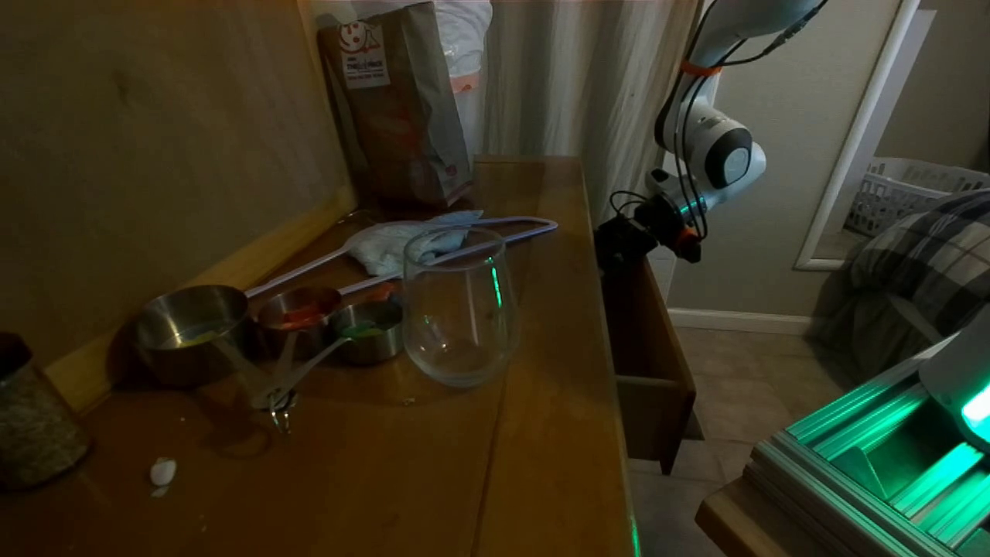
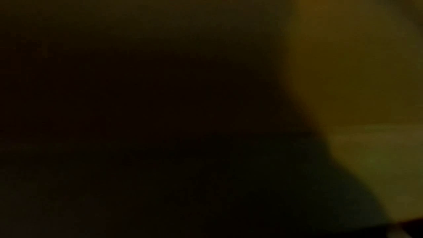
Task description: Open the topmost drawer on the right then put the white container in the open drawer.
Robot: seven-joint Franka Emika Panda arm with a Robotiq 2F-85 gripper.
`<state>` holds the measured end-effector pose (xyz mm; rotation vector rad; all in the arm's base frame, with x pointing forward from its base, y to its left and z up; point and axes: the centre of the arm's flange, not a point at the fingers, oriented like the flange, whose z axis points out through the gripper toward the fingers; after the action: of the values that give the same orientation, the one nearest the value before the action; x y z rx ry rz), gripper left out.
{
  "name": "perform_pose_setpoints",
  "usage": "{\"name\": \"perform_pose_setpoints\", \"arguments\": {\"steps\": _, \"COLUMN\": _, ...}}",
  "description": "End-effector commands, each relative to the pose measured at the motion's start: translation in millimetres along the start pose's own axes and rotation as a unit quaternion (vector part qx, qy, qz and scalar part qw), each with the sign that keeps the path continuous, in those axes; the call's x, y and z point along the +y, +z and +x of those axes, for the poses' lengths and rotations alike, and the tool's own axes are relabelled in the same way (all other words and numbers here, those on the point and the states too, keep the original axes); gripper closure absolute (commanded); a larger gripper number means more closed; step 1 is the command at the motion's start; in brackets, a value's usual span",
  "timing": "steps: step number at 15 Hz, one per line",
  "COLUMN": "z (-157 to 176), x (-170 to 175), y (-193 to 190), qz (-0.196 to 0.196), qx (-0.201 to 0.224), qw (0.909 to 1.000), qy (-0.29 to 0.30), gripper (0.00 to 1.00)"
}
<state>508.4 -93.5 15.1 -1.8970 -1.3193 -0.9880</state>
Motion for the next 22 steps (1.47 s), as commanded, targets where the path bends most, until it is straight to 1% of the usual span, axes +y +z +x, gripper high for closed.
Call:
{"name": "perform_pose_setpoints", "arguments": {"steps": 1, "z": 13, "x": -25, "y": -16, "qz": -0.004, "qx": -0.013, "qw": 0.9992, "qy": -0.036, "gripper": 0.00}}
{"name": "perform_pose_setpoints", "arguments": {"steps": 3, "z": 30, "x": -25, "y": -29, "qz": -0.008, "qx": -0.022, "qw": 0.9987, "qy": -0.045, "gripper": 0.00}}
{"name": "perform_pose_setpoints", "arguments": {"steps": 6, "z": 52, "x": -31, "y": -52, "qz": -0.015, "qx": -0.050, "qw": 0.9973, "qy": -0.052, "gripper": 0.00}}
{"name": "perform_pose_setpoints", "arguments": {"steps": 9, "z": 67, "x": -44, "y": -78, "qz": -0.027, "qx": -0.085, "qw": 0.9945, "qy": -0.053, "gripper": 0.00}}
{"name": "perform_pose_setpoints", "arguments": {"steps": 12, "z": 81, "x": -64, "y": -109, "qz": -0.054, "qx": -0.117, "qw": 0.9905, "qy": -0.049, "gripper": 0.00}}
{"name": "perform_pose_setpoints", "arguments": {"steps": 14, "z": 85, "x": -74, "y": -123, "qz": -0.072, "qx": -0.141, "qw": 0.9863, "qy": -0.049, "gripper": 0.00}}
{"name": "perform_pose_setpoints", "arguments": {"steps": 18, "z": 93, "x": -89, "y": -137, "qz": -0.106, "qx": -0.183, "qw": 0.9762, "qy": -0.045, "gripper": 0.00}}
{"name": "perform_pose_setpoints", "arguments": {"steps": 22, "z": 87, "x": -99, "y": -140, "qz": -0.120, "qx": -0.216, "qw": 0.9682, "qy": -0.038, "gripper": 0.00}}
